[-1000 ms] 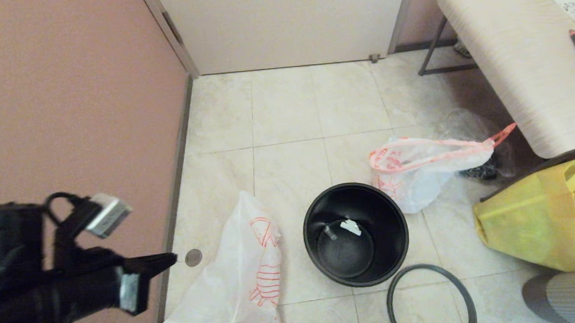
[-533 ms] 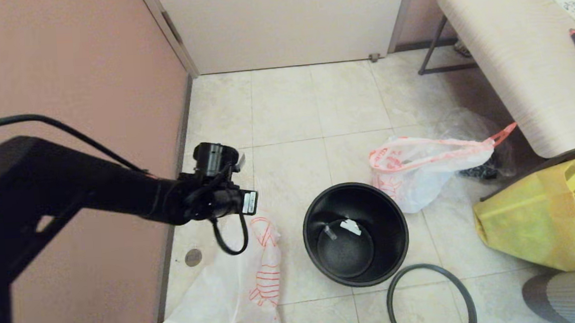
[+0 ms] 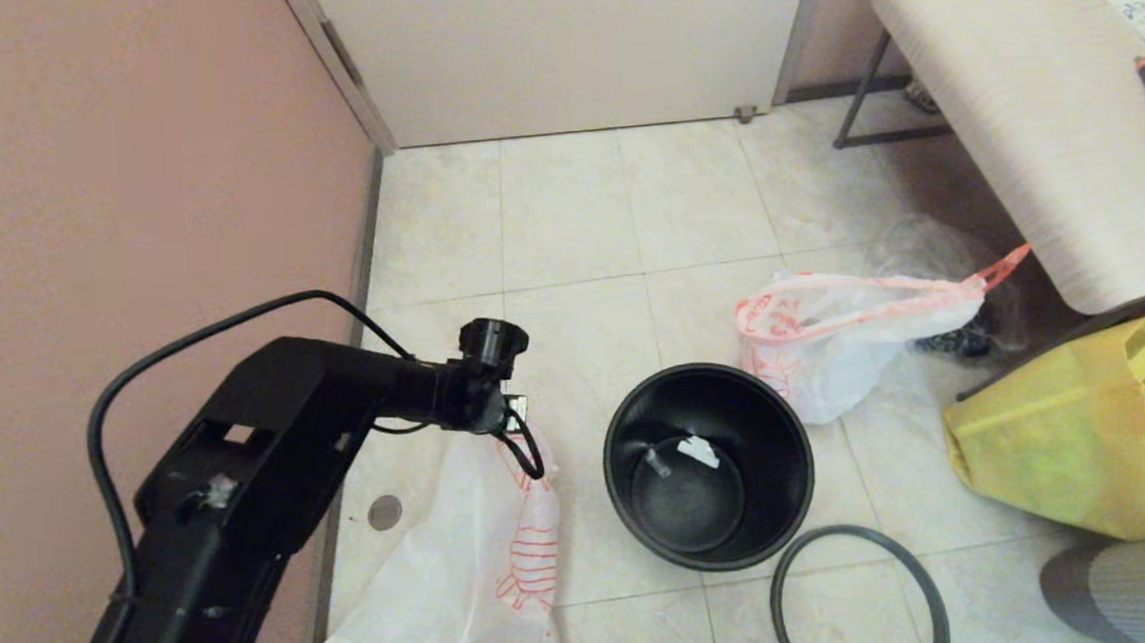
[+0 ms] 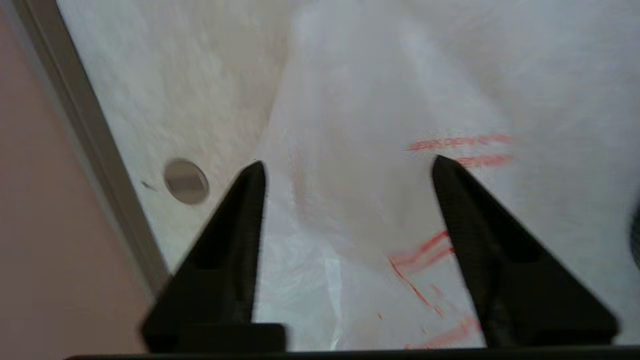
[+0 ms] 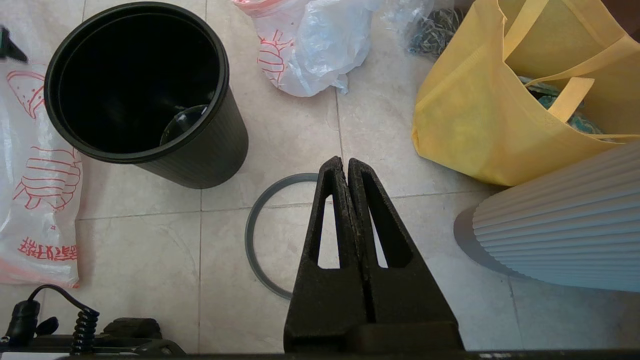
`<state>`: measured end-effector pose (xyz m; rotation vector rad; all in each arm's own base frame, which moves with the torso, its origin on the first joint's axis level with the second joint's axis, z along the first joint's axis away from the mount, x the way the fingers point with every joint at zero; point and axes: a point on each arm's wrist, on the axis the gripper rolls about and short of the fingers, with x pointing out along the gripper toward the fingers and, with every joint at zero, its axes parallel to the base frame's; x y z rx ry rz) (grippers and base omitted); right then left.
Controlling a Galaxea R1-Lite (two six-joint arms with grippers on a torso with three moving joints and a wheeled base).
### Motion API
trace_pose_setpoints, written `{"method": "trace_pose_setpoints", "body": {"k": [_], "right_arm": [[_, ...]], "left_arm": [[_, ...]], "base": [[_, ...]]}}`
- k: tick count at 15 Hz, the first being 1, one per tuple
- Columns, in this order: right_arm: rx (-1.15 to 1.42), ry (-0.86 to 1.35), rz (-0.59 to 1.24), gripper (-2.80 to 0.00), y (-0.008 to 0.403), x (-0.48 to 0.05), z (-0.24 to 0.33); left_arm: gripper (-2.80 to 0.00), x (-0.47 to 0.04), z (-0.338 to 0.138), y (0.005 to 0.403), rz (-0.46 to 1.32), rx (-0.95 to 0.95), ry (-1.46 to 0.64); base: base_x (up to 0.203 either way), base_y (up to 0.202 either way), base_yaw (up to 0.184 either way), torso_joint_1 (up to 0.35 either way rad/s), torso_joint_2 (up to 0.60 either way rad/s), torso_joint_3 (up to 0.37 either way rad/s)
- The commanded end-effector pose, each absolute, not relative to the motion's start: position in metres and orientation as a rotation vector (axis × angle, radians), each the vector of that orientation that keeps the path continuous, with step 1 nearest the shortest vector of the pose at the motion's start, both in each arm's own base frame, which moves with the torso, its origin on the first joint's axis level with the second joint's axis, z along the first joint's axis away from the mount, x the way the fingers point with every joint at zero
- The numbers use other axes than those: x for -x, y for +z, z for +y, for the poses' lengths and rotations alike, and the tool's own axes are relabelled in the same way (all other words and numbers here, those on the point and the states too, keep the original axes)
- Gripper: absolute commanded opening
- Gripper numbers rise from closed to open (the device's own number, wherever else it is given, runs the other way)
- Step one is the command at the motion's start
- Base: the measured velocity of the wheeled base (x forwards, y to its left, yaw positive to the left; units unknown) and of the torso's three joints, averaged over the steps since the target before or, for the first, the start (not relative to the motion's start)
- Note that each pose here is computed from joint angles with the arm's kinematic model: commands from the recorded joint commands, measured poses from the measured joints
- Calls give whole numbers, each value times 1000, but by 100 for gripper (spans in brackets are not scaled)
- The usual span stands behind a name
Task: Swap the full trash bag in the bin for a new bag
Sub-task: Pick up a new trash bag
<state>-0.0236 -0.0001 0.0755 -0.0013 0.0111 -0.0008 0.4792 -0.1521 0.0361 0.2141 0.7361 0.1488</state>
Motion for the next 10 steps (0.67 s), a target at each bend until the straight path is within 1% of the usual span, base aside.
{"method": "trace_pose_setpoints", "body": {"k": [1,2,4,6,8,9,10], "right_arm": [[2,-1,12,-280,76,24,0],[2,-1,11,-280,76,24,0],[2,-2,11,-280,76,24,0],[2,-1,12,-280,75,24,0],[2,-1,11,-280,76,24,0],[2,0,12,-280,75,24,0],[2,-1,11,-280,76,24,0]], "left_arm": [[0,-484,-146,13,766,-182,185],[0,-485,-145,12,759,-144,203],[0,-490,-143,2,750,-132,198],[0,-494,-147,-12,739,-112,117],[0,-499,-146,-33,746,-155,94],[-31,-503,-142,-40,734,-181,102],[-280,-506,-141,-43,725,-187,106]], "base": [[0,0,0,0,0,0],[0,0,0,0,0,0],[0,0,0,0,0,0],[0,0,0,0,0,0],[0,0,0,0,0,0],[0,0,0,0,0,0],[0,0,0,0,0,0]]}}
